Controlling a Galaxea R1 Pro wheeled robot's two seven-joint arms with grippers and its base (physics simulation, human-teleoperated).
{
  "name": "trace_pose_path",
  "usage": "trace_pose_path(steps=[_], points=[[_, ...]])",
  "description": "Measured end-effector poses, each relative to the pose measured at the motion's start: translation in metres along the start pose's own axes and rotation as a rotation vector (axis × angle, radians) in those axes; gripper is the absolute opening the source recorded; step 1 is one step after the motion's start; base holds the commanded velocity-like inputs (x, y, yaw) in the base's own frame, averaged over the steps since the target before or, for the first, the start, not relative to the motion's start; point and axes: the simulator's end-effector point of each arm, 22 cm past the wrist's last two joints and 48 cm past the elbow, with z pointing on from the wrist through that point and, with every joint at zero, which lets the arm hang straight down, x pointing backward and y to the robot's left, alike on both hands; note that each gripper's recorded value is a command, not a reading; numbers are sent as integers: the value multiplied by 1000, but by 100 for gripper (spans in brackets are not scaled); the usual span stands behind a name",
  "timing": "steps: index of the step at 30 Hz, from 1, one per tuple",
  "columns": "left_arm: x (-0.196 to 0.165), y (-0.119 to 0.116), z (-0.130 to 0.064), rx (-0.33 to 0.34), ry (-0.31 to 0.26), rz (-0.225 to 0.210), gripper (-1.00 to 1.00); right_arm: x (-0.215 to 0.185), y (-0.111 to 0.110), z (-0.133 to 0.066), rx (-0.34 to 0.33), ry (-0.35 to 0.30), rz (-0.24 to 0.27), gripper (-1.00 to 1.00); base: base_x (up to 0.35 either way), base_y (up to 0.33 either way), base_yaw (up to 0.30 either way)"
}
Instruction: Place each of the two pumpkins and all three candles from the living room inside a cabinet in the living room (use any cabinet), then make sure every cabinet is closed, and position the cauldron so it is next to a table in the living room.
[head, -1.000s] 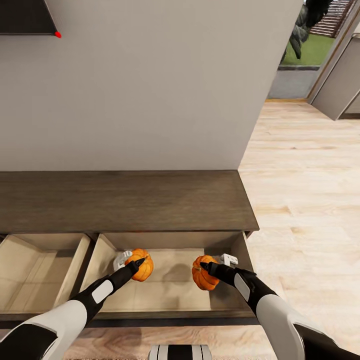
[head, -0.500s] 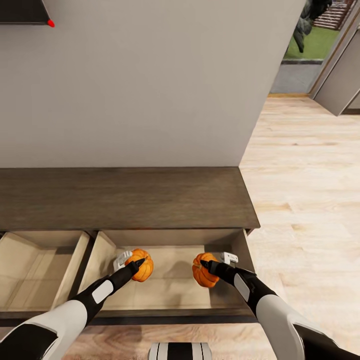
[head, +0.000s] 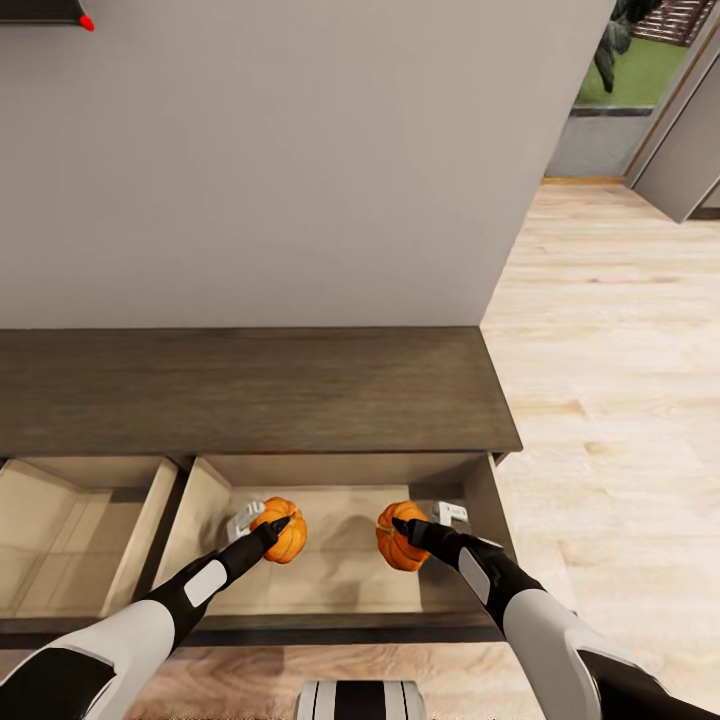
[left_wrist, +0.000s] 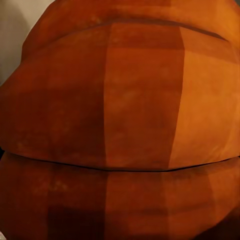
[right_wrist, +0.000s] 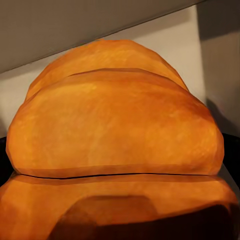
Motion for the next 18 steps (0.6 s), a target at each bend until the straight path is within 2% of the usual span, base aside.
trace_pose_path(steps=[18], points=[[12,12,6,-17,22,-4,-100,11,-8,7,9,8,5,-100,0,0,0]])
